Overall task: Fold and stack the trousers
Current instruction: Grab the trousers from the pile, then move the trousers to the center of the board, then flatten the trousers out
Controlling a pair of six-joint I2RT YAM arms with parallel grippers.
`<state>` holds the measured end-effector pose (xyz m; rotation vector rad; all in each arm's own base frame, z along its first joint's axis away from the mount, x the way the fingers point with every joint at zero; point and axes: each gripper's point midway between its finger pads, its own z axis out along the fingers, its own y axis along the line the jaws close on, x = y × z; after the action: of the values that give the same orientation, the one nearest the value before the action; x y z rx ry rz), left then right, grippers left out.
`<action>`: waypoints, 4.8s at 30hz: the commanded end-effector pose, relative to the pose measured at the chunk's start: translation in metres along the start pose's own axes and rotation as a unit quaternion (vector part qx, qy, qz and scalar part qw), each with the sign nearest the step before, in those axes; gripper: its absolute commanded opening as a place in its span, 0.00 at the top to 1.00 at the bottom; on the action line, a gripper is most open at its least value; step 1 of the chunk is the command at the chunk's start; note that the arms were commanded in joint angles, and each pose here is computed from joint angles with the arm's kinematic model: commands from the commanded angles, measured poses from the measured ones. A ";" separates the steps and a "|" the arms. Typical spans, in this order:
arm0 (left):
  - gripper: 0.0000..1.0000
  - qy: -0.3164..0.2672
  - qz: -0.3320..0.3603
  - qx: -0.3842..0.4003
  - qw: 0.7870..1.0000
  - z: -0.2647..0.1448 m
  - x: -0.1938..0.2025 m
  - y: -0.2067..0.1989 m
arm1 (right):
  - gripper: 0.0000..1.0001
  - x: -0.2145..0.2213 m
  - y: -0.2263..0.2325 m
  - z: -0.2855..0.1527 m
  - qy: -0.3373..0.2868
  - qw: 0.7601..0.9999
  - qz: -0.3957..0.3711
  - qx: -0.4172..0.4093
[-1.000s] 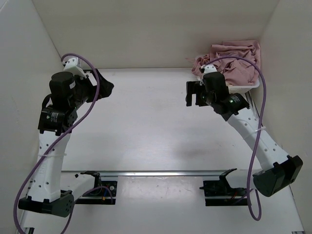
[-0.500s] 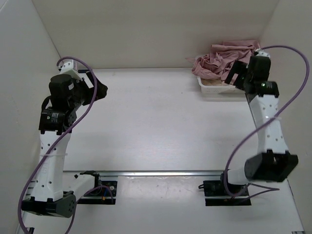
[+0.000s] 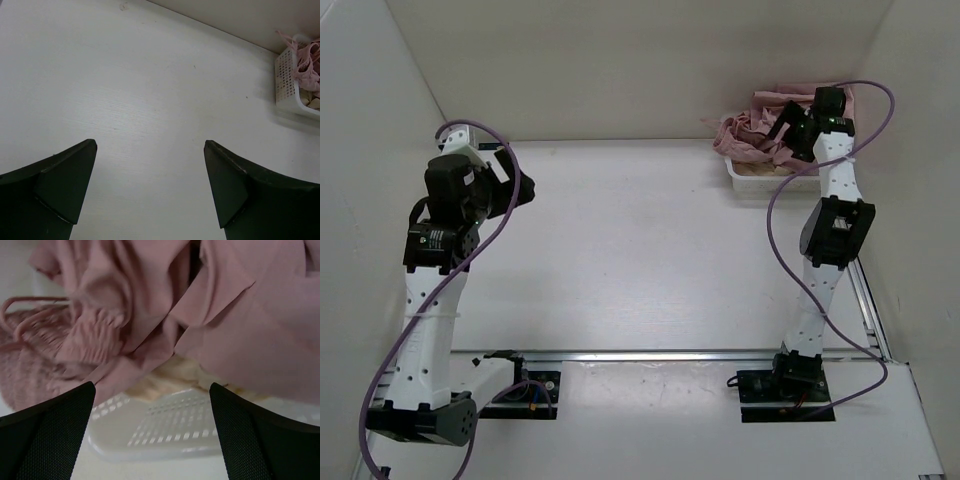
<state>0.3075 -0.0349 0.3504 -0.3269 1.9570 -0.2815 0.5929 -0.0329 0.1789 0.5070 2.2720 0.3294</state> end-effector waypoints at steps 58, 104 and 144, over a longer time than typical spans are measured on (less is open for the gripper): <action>0.00 0.215 -0.015 0.071 0.974 0.041 0.127 -0.043 | 0.00 0.176 0.115 -0.252 0.008 0.982 -0.137 -0.130; 0.90 -0.107 -0.075 -0.011 0.991 0.009 -0.190 0.027 | 1.00 0.169 0.348 -0.308 0.012 0.882 -0.222 -0.416; 0.17 0.340 -0.012 -0.024 0.940 0.107 0.191 -0.032 | 0.58 0.303 0.123 -0.224 0.130 0.969 -0.170 -0.126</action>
<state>0.3312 -0.1232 0.2013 -0.2866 2.5423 -0.4280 0.2625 0.1864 0.1542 -0.0347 2.5590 0.4589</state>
